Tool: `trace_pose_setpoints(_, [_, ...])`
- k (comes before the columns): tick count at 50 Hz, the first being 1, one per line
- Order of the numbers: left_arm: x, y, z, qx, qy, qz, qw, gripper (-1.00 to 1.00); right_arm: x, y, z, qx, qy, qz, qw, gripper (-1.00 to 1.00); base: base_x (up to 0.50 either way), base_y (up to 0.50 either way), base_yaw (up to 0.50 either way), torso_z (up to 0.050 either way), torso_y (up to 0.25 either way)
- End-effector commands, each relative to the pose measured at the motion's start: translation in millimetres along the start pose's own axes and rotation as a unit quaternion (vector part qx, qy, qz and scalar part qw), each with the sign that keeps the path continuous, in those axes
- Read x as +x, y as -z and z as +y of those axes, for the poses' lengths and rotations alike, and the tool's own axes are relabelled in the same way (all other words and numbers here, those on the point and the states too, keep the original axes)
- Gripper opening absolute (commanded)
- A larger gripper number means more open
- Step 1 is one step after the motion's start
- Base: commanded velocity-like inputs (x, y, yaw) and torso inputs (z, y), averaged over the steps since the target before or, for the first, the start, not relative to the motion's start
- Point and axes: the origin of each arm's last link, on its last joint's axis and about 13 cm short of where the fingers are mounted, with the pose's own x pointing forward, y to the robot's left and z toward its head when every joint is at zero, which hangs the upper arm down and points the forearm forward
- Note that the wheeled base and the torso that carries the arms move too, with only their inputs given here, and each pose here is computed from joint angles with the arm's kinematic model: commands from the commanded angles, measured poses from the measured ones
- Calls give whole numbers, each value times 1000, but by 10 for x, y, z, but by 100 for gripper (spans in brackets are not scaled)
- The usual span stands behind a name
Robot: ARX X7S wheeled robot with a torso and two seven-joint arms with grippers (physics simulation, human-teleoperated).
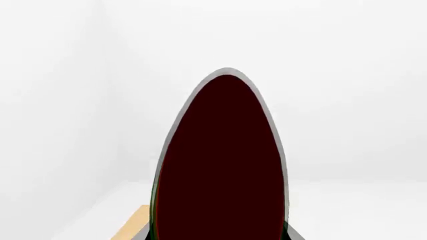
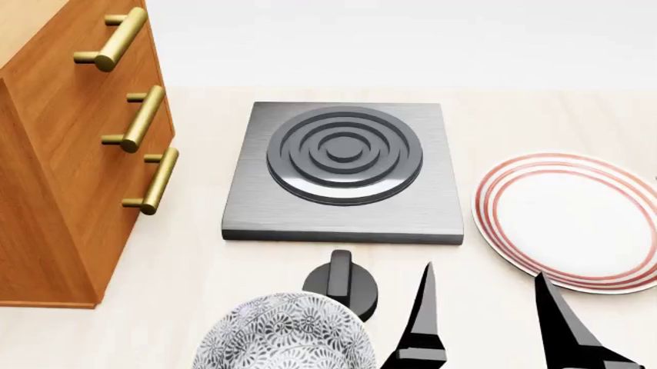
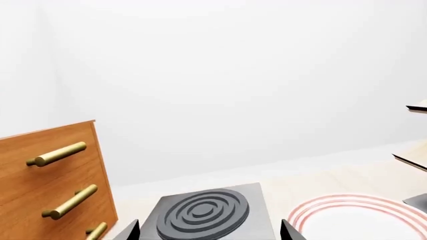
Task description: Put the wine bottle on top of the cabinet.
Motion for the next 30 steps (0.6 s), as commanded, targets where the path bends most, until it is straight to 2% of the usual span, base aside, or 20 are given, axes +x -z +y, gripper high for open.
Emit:
trace_pose_setpoints(1, [-8,188,-2,-18,2,39,999,-100,0,6,-3,0,1,2,1000,100,0,0,0,0,0])
trace_pose_setpoints(18, [-53,413,17,-32,-3,104,994,-100,-4,20,-6,-2,1,3,1000,100,0,0,0,0,1])
trace_pose_setpoints(30, [-74,490,34,-37,-10,124,992,-100,-6,24,-4,-3,1,3,1000,100,1,0,0,1,2])
